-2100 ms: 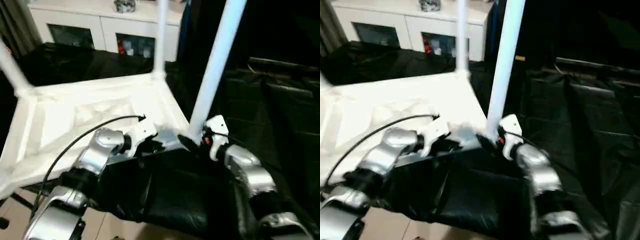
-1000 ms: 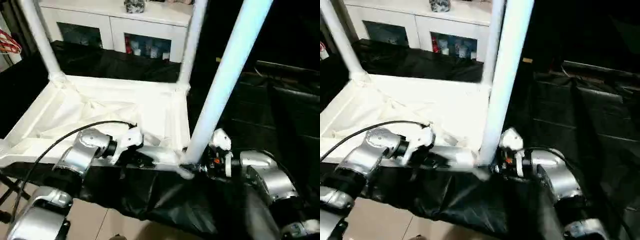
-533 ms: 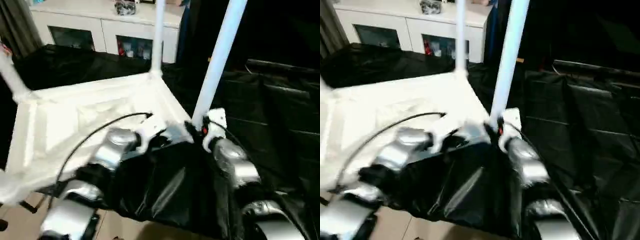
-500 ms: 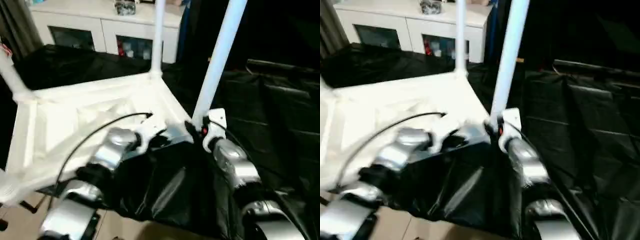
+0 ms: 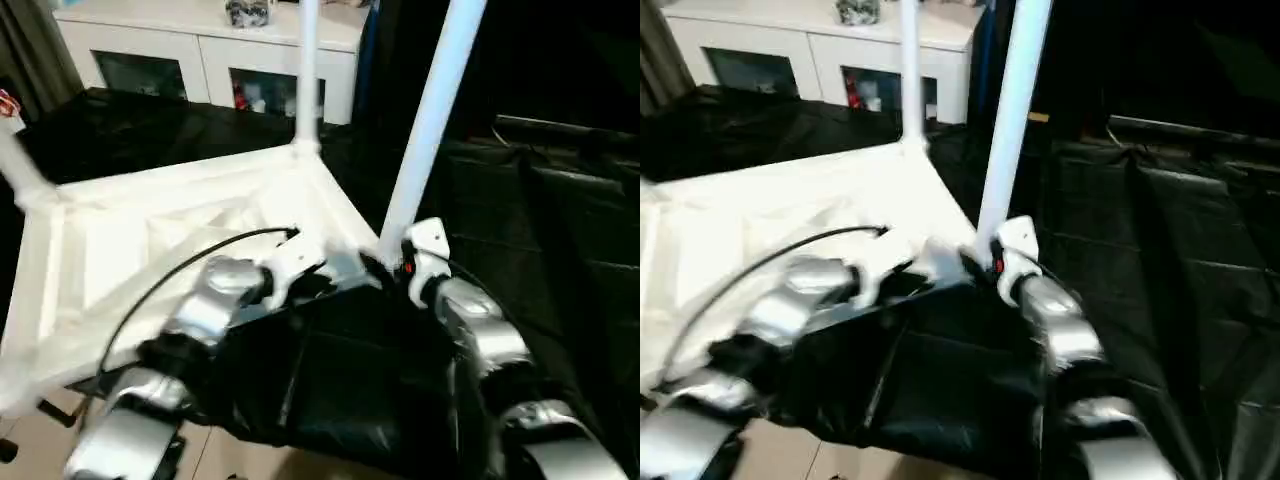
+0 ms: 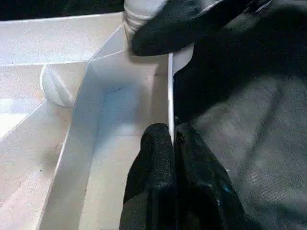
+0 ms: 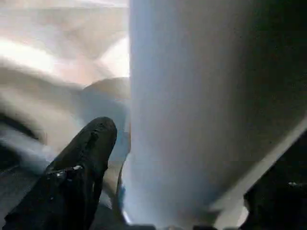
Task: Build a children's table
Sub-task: Rotate leg to tighten
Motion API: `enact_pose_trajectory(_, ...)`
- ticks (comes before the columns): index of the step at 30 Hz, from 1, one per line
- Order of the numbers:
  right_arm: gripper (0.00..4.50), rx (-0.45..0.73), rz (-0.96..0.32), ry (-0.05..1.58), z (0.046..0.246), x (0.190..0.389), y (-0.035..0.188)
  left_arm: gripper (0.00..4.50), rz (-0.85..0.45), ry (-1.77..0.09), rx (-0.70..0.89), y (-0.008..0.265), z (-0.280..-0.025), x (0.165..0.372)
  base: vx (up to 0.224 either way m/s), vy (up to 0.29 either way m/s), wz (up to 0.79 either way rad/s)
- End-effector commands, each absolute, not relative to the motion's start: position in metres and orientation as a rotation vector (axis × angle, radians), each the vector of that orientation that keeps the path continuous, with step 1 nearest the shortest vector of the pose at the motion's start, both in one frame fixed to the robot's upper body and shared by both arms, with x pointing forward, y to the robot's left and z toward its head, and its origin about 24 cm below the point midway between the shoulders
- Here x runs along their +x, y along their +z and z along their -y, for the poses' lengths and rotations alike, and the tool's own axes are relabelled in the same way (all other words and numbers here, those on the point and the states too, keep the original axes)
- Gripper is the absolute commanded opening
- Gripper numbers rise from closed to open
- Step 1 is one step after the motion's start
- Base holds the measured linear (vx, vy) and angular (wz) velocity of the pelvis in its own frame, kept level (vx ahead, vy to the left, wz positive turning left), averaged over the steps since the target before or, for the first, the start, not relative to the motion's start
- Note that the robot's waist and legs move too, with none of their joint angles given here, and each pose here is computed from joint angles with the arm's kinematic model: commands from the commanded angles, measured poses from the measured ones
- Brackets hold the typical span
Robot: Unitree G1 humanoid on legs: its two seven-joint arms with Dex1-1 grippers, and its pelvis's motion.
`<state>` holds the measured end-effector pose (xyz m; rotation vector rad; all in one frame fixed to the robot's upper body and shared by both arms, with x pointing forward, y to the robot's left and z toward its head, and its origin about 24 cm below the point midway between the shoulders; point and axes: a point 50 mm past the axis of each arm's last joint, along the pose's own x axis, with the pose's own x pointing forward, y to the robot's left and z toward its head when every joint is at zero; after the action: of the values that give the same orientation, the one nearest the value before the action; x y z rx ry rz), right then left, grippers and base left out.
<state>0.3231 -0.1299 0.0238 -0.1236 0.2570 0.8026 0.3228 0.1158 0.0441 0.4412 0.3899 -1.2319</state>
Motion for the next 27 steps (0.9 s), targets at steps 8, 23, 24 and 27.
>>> enact_pose_trajectory(8,3.75,-0.150,-0.283,1.268,0.125,0.294,0.032,0.00,-0.373,-1.462,0.392,0.049,-0.119,0.310,0.000,0.000,0.00)
enact_pose_trajectory(23,2.78,-0.141,-0.330,1.458,0.134,0.275,0.036,0.00,-0.416,-1.569,0.395,0.054,-0.141,0.306,0.000,0.000,0.00)
enact_pose_trajectory(24,2.67,-0.138,-0.331,1.460,0.134,0.274,0.036,0.00,-0.417,-1.569,0.396,0.054,-0.141,0.306,0.000,0.000,0.00)
enact_pose_trajectory(27,2.65,-0.128,-0.332,1.455,0.134,0.272,0.035,0.00,-0.410,-1.555,0.385,0.053,-0.140,0.307,0.000,0.000,0.00)
